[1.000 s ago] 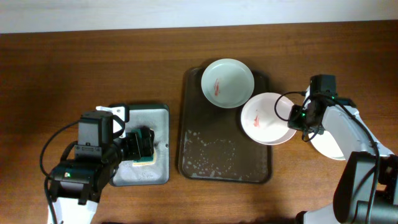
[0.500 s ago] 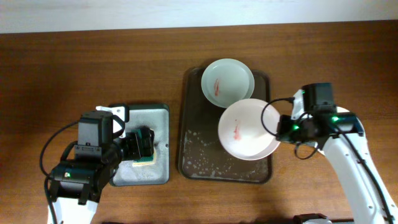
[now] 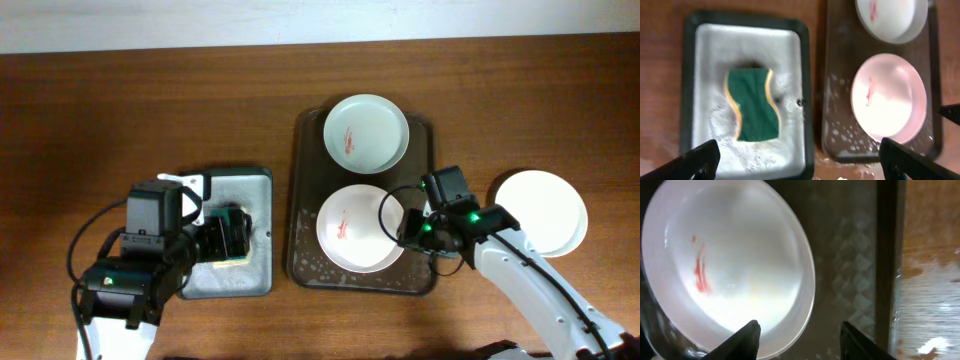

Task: Clean dirty plates on tray and stack at the side
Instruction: 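Drag the pink plate toward the tray center with the right gripper, then pick up the sponge with the left gripper and bring it over the pink plate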

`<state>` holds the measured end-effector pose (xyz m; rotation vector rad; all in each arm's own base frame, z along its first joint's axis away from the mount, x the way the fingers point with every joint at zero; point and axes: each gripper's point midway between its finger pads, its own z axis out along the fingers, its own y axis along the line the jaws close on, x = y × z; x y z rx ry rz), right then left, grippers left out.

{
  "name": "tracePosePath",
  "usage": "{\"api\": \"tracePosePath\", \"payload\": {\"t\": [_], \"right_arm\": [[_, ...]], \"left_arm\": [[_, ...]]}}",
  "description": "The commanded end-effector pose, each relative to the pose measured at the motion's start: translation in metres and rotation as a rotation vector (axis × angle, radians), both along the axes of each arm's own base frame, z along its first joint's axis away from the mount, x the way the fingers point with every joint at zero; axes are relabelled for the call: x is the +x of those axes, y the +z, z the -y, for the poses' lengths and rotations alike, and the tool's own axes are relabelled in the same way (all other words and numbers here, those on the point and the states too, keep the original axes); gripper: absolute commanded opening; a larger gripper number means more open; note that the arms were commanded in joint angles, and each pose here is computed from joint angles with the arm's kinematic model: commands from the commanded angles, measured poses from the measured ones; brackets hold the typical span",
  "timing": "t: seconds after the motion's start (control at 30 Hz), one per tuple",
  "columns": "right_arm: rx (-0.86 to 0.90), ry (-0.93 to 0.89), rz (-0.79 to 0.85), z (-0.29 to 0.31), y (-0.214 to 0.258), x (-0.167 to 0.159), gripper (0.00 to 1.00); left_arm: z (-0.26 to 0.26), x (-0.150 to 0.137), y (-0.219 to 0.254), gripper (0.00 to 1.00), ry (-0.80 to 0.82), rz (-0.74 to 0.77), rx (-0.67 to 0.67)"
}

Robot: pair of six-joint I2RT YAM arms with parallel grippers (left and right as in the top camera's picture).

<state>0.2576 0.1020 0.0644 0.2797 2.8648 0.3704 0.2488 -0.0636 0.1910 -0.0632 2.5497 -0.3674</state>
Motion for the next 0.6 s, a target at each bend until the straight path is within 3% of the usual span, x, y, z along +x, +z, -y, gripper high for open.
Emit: {"api": "tracePosePath", "payload": {"t": [0.0, 0.07, 0.13, 0.2, 0.4, 0.47, 0.57], "right_arm": [[-0.047, 0.197, 0.170, -0.004, 0.050, 0.018, 0.53], [-0.026, 0.200, 0.214, -0.006, 0.070, 0.017, 0.53], [0.004, 0.210, 0.239, -0.010, 0.080, 0.013, 0.53], [0.017, 0.215, 0.238, -0.011, 0.083, 0.008, 0.53], [0.009, 0.215, 0.199, -0.009, 0.078, 0.001, 0.53], [0.009, 0.215, 0.198, -0.008, 0.078, 0.000, 0.53], [0.009, 0.215, 0.198, -0.008, 0.078, 0.000, 0.53]], "left_arm": [[0.008, 0.000, 0.000, 0.99, -0.032, -0.019, -0.034], [0.007, -0.001, -0.016, 0.95, -0.029, -0.073, -0.024], [-0.006, 0.001, -0.044, 0.78, 0.011, -0.140, 0.048], [-0.017, 0.005, -0.073, 0.76, 0.057, -0.206, 0.110], [-0.014, 0.022, -0.149, 0.59, 0.075, -0.376, 0.120], [-0.011, 0.030, -0.170, 0.47, 0.069, -0.404, 0.118], [-0.009, 0.039, -0.203, 0.16, 0.065, -0.444, 0.127]]}}
